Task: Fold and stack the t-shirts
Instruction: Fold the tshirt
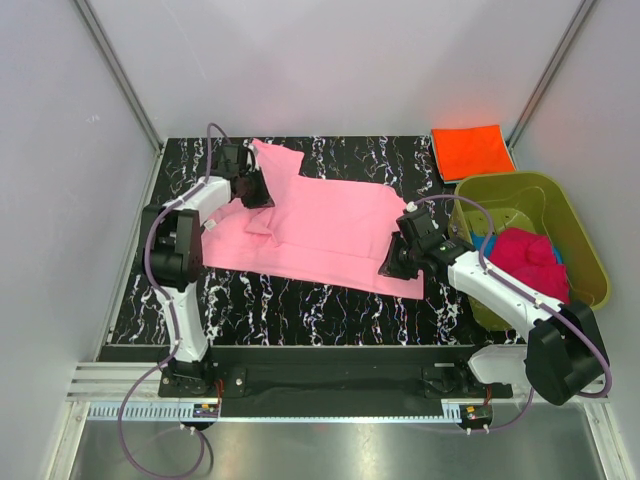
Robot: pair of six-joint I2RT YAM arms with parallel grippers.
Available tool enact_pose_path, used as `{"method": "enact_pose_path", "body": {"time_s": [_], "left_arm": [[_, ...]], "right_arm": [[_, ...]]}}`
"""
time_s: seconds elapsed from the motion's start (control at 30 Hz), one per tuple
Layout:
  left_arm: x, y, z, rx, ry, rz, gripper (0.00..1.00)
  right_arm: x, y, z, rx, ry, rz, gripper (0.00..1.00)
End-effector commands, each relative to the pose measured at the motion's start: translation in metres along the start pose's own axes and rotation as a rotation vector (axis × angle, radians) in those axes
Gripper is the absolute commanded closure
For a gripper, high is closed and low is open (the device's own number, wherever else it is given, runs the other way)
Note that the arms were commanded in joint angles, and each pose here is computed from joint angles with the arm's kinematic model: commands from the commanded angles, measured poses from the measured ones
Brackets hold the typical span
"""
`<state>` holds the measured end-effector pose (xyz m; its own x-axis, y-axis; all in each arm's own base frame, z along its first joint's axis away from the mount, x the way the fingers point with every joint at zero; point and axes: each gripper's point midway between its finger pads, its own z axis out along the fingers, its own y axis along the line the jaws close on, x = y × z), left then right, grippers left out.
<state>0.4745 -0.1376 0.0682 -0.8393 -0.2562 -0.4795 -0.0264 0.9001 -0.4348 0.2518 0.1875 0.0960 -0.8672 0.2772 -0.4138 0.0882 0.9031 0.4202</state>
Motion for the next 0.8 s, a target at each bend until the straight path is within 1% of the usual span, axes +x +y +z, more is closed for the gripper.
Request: {"method": "enact_pose_path", "body": {"time_s": [0.0,0.1,0.13,0.17,0.2,0.23,0.27,0.3,0.33,0.37,0.4,0.47,0.6,0.77], "left_arm": [[-0.014,-0.025,-0.003,0.087,-0.013,0.029,0.84],[-0.019,-0.023,-0.017,0.046,-0.046,0.057,0.77],[-0.023,-0.021,-0.024,0.023,-0.063,0.062,0.66],[-0.025,-0.018,-0.03,-0.009,-0.073,0.065,0.6],[-0.027,-0.006,-0.043,-0.091,-0.089,0.061,0.58],[-0.027,-0.001,-0.05,-0.13,-0.091,0.065,0.57],[-0.032,0.008,-0.063,-0.193,-0.12,0.067,0.56],[-0.022,0.016,-0.068,-0.232,-0.095,0.063,0.56],[-0.019,0.018,-0.072,-0.24,-0.092,0.064,0.56],[-0.022,0.024,-0.084,-0.289,-0.124,0.065,0.56],[-0.013,0.032,-0.086,-0.313,-0.11,0.06,0.55],[-0.007,0.035,-0.093,-0.33,-0.118,0.053,0.54],[0.005,0.04,-0.093,-0.341,-0.101,0.019,0.53],[0.026,0.049,-0.078,-0.356,-0.049,-0.039,0.53]], "right_arm": [[-0.018,0.013,-0.008,-0.03,-0.062,-0.014,0.78],[-0.016,0.013,-0.008,-0.032,-0.057,-0.014,0.77],[-0.016,0.014,-0.009,-0.036,-0.057,-0.011,0.77],[-0.015,0.013,-0.009,-0.034,-0.055,-0.011,0.77],[-0.016,0.014,-0.01,-0.04,-0.057,-0.009,0.76],[-0.016,0.014,-0.01,-0.041,-0.057,-0.007,0.77],[-0.015,0.014,-0.011,-0.043,-0.057,-0.007,0.76],[-0.015,0.015,-0.012,-0.048,-0.059,-0.005,0.76],[-0.015,0.016,-0.012,-0.05,-0.058,-0.003,0.76],[-0.015,0.016,-0.013,-0.051,-0.06,-0.004,0.76],[-0.015,0.017,-0.013,-0.055,-0.058,-0.006,0.76],[-0.016,0.017,-0.013,-0.056,-0.058,-0.005,0.76],[-0.016,0.02,-0.015,-0.069,-0.056,-0.005,0.76],[-0.015,0.017,-0.02,-0.075,-0.071,-0.007,0.76]]}}
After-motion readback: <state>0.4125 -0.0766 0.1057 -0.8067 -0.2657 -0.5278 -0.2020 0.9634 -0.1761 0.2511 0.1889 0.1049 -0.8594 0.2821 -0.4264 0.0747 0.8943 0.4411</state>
